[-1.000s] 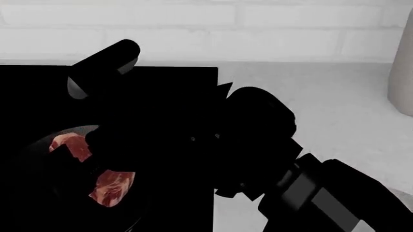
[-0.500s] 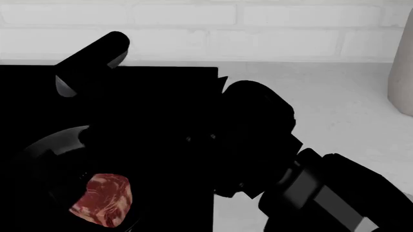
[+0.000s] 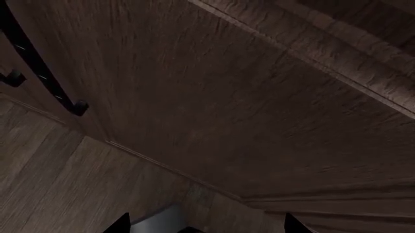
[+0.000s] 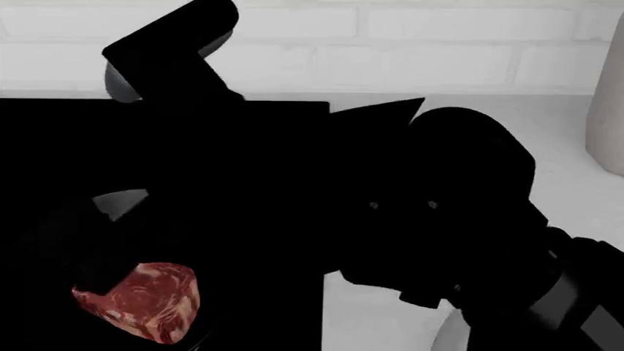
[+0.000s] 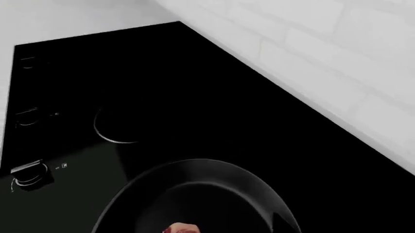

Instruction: Pick the steak from the plate and place it in the pan.

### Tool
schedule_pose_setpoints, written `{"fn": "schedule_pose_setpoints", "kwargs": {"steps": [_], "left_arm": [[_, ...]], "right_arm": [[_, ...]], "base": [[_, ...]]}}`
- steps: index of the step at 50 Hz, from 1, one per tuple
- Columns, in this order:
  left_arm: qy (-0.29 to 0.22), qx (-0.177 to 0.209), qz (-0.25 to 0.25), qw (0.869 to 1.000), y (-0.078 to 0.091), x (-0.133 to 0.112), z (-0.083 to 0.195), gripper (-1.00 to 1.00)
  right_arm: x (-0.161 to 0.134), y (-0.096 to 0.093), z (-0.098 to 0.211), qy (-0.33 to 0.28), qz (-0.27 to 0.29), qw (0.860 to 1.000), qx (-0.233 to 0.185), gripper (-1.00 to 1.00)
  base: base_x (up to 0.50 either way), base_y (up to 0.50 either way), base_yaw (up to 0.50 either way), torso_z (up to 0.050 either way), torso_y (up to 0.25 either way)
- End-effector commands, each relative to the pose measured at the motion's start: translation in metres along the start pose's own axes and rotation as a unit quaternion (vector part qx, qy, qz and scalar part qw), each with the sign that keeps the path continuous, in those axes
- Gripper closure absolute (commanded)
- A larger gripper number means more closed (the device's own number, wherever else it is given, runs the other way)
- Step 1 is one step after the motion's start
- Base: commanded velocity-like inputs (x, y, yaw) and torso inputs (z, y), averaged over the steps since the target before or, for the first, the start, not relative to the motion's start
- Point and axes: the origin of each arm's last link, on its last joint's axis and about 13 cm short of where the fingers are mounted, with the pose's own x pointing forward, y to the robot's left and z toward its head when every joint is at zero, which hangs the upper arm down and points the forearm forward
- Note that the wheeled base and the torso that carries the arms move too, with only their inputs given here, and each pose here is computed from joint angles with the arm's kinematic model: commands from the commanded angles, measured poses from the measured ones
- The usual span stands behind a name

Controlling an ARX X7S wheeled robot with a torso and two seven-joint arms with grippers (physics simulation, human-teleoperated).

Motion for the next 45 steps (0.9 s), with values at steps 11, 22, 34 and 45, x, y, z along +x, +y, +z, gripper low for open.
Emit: {"fn": "schedule_pose_setpoints", "kwargs": {"steps": [11, 22, 34, 45], "left_arm": [[0.0, -0.003, -0.002, 1.0, -0.003, -0.001, -0.002, -1.0], [0.001, -0.003, -0.005, 1.0, -0.003, -0.001, -0.002, -1.0], [0.004, -0.001, -0.007, 1.0, -0.003, -0.001, -0.002, -1.0], [0.004, 0.001, -0.008, 1.0, -0.003, -0.001, -0.002, -1.0]], "right_arm": [[-0.056, 0.005, -0.027, -0.082, -0.054, 0.994, 0.039, -1.0], [-0.091, 0.022, -0.047, -0.096, -0.105, 0.989, 0.038, -1.0], [-0.13, 0.053, -0.079, -0.129, -0.168, 0.976, 0.044, -1.0], [-0.168, 0.09, -0.106, -0.18, -0.238, 0.953, 0.056, -1.0]], "base": [[0.0, 0.0, 0.0, 0.0, 0.0], [0.0, 0.0, 0.0, 0.0, 0.0], [0.0, 0.0, 0.0, 0.0, 0.0], [0.0, 0.0, 0.0, 0.0, 0.0]]}}
